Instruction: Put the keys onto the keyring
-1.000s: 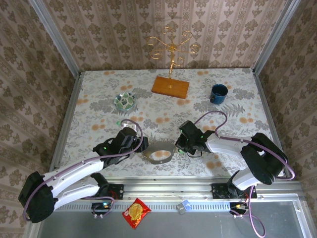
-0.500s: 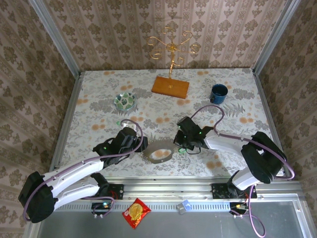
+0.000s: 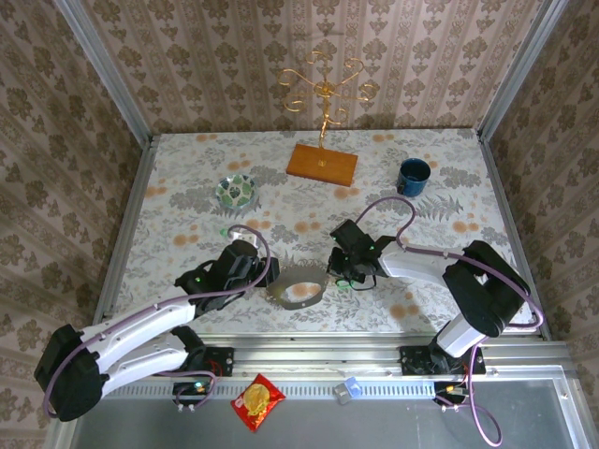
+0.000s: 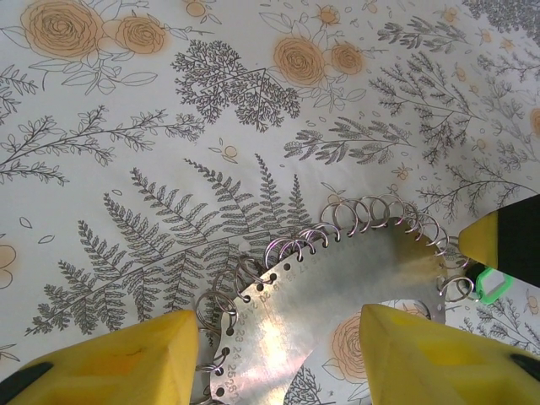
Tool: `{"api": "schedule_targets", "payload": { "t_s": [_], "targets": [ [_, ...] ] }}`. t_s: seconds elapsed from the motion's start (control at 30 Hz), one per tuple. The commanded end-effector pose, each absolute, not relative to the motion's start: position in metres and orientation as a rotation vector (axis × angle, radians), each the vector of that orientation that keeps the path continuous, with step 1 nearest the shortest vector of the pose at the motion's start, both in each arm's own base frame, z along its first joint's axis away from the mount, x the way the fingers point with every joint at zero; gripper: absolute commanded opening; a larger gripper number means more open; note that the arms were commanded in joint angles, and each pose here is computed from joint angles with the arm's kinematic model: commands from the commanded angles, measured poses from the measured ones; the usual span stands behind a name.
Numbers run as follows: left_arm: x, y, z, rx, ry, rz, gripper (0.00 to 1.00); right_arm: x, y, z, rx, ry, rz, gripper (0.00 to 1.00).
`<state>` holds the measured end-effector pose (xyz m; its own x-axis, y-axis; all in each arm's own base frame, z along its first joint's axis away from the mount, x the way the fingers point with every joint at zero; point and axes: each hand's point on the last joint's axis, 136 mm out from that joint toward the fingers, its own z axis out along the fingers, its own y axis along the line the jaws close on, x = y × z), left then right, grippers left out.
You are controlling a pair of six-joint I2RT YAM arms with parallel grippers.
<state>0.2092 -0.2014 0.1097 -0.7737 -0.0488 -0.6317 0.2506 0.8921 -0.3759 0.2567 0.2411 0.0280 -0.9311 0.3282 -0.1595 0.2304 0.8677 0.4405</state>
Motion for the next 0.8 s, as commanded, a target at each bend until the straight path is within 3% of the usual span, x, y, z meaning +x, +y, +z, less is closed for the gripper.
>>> {"api": "schedule_targets", "payload": {
  "t_s": [0.0, 0.27, 0.6, 0.77],
  "targets": [
    [0.215, -0.203, 0.123, 0.154, 2.339, -0.588, 0.53, 0.256, 0.242, 0.025, 0.417, 2.842, 0.600, 0.12],
    [0.216, -0.201, 0.122, 0.149, 2.339, -0.585, 0.53, 0.257, 0.245, 0.024, 0.421, 2.848, 0.614, 0.12],
    [0.218, -0.200, 0.125, 0.154, 2.331, -0.577, 0.53, 0.259, 0.246, 0.029, 0.394, 2.832, 0.629, 0.01],
    [0.222, -0.196, 0.134, 0.189, 2.292, -0.542, 0.53, 0.265, 0.247, 0.053, 0.269, 2.737, 0.675, 0.00]
  ]
}}
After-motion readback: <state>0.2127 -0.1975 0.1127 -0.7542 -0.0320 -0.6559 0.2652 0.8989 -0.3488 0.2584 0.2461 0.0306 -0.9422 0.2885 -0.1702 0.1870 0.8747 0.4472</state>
